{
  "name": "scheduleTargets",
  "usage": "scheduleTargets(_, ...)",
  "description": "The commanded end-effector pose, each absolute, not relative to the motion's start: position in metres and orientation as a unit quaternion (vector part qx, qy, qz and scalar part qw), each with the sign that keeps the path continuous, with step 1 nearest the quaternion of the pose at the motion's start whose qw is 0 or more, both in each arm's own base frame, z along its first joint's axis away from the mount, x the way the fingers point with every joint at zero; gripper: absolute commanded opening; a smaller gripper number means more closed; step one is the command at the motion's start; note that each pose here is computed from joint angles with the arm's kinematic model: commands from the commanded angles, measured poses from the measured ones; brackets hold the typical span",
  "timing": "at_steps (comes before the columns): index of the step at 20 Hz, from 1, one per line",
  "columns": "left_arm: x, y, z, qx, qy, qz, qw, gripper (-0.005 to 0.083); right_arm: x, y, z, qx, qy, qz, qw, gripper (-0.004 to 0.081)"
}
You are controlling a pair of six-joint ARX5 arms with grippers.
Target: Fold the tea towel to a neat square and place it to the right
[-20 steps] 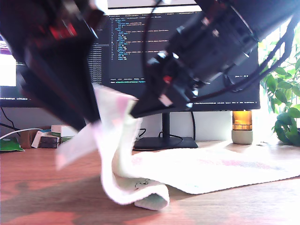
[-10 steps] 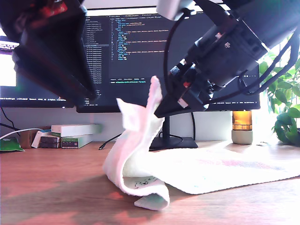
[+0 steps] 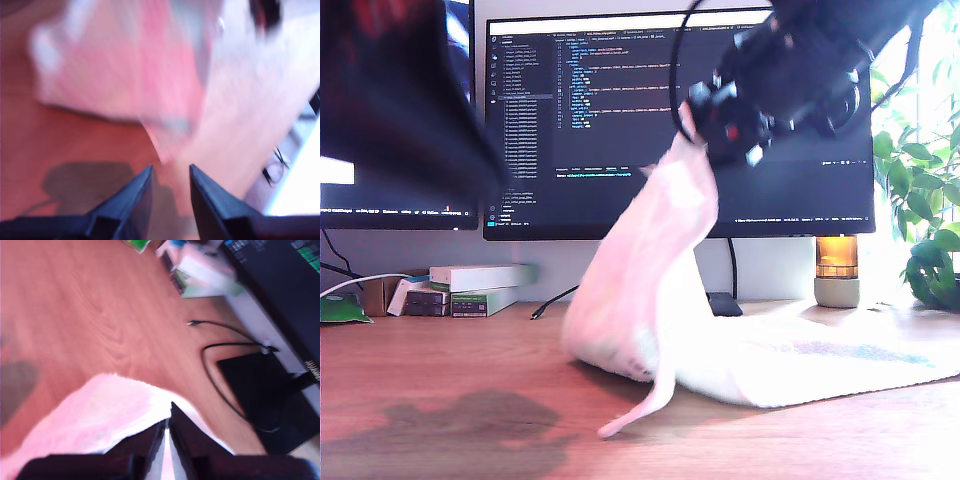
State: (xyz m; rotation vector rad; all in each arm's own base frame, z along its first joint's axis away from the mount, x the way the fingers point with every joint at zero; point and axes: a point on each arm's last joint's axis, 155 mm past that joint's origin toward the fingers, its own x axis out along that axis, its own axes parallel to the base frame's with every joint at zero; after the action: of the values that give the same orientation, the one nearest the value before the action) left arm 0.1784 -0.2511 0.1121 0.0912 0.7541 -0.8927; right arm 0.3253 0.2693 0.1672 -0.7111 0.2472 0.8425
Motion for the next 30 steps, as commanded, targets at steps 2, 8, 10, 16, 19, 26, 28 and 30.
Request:
scheduleTargets(2, 0.176, -0.261, 0.106, 0.040, 0.360, -0.429, 0.827, 0.0195, 0.329, 0.263, 0.159, -0.338, 0.131, 0.395, 0.844, -0.0011)
scheduleTargets(8, 0.176, -0.281, 0.077, 0.047, 0.383, -0.432, 0.815, 0.0434, 0.328, 0.258, 0.153, -0.340, 0.146, 0.394, 0.841, -0.0011)
scheduleTargets(10, 0.178, -0.289, 0.072, 0.073, 0.362, -0.417, 0.830, 0.0431, 0.330, 0.257, 0.153, -0.340, 0.147, 0.392, 0.842, -0.0011)
scheduleTargets(16, 0.166, -0.302, 0.098, 0.107, 0.215, -0.358, 0.902, 0.0430, 0.336, 0.247, 0.152, -0.338, 0.153, 0.380, 0.847, -0.0011)
scheduleTargets(19, 0.158, -0.284, 0.081, 0.086, 0.206, -0.329, 0.918, 0.0431, 0.339, 0.242, 0.152, -0.336, 0.157, 0.375, 0.849, -0.0011)
scheduleTargets(26, 0.165, -0.286, 0.082, 0.038, 0.179, -0.316, 0.931, 0.0431, 0.339, 0.242, 0.151, -0.335, 0.158, 0.377, 0.849, -0.0011)
scheduleTargets(28, 0.166, -0.288, 0.068, 0.050, 0.188, -0.315, 0.929, 0.0431, 0.339, 0.242, 0.151, -0.336, 0.157, 0.377, 0.849, -0.0011)
scheduleTargets(30, 0.167, -0.294, 0.058, 0.059, 0.191, -0.321, 0.926, 0.0431, 0.339, 0.243, 0.151, -0.335, 0.157, 0.377, 0.849, -0.0011)
